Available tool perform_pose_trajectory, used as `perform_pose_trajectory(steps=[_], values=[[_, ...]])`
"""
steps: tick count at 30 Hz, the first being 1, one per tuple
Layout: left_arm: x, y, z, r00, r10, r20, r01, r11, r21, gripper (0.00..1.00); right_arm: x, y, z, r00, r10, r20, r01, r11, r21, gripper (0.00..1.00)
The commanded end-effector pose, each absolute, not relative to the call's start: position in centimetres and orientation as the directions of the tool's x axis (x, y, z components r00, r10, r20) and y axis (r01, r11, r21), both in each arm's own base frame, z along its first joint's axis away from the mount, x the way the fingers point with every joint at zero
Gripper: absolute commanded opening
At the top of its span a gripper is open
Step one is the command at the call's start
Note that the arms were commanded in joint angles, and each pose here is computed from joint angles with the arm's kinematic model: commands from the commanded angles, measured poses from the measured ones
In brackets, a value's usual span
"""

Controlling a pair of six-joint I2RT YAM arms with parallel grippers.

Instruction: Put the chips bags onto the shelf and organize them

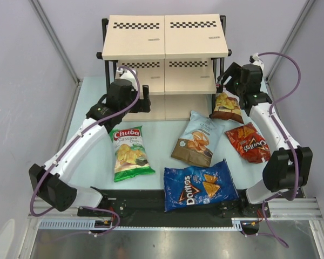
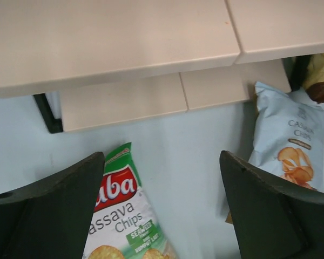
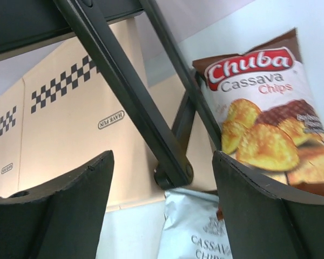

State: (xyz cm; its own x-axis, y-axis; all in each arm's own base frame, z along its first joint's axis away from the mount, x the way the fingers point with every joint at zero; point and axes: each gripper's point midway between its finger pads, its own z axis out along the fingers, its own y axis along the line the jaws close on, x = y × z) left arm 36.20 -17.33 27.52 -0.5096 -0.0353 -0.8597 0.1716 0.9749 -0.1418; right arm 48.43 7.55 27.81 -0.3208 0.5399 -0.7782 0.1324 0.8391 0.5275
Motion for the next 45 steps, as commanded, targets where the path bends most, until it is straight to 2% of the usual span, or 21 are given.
perform_pose_trajectory(steps=[1, 7, 14, 19, 27, 31, 35, 42, 45], values=[[36.2, -20.6, 28.2, -0.489, -0.015, -0.872, 0.339, 0.918, -0.205, 0.92, 45.5, 4.9, 31.6, -0.266, 0.549, -0.792, 0.226, 0.834, 0.503, 0.79], [33.9, -23.6, 24.4, -0.580, 0.027, -0.814, 0.421, 0.865, -0.272, 0.94, 40.7, 2.8, 30.0, -0.353, 0.513, -0.782, 0.336, 0.850, 0.406, 0.81], [29.3, -28.4, 18.0, -0.724, 0.108, -0.682, 0.471, 0.799, -0.373, 0.94, 35.5, 4.2, 25.7, -0.543, 0.448, -0.710, 0.314, 0.893, 0.324, 0.82], [26.9, -31.5, 14.9, -0.788, 0.137, -0.600, 0.491, 0.728, -0.478, 0.98, 32.5, 6.5, 25.0, -0.640, 0.358, -0.680, 0.157, 0.927, 0.340, 0.83], [28.6, -36.3, 13.7, -0.815, 0.181, -0.550, 0.535, 0.597, -0.597, 1.00, 30.0, 11.4, 23.1, -0.772, 0.240, -0.588, -0.086, 0.878, 0.472, 0.81], [28.6, -37.0, 12.3, -0.854, 0.149, -0.499, 0.494, 0.534, -0.686, 1.00, 30.3, 12.1, 21.4, -0.790, 0.242, -0.563, -0.080, 0.870, 0.486, 0.81], [30.3, -35.8, 10.5, -0.854, 0.127, -0.505, 0.482, 0.563, -0.672, 0.99, 31.1, 13.8, 21.1, -0.809, 0.271, -0.522, -0.077, 0.831, 0.550, 0.79], [33.8, -34.1, 8.7, -0.852, 0.100, -0.513, 0.467, 0.588, -0.661, 0.98, 30.5, 13.6, 21.1, -0.815, 0.287, -0.503, -0.049, 0.831, 0.554, 0.79], [34.0, -34.7, 7.6, -0.871, 0.116, -0.478, 0.452, 0.574, -0.683, 0.96, 29.9, 13.4, 21.0, -0.823, 0.286, -0.491, -0.037, 0.835, 0.549, 0.79]])
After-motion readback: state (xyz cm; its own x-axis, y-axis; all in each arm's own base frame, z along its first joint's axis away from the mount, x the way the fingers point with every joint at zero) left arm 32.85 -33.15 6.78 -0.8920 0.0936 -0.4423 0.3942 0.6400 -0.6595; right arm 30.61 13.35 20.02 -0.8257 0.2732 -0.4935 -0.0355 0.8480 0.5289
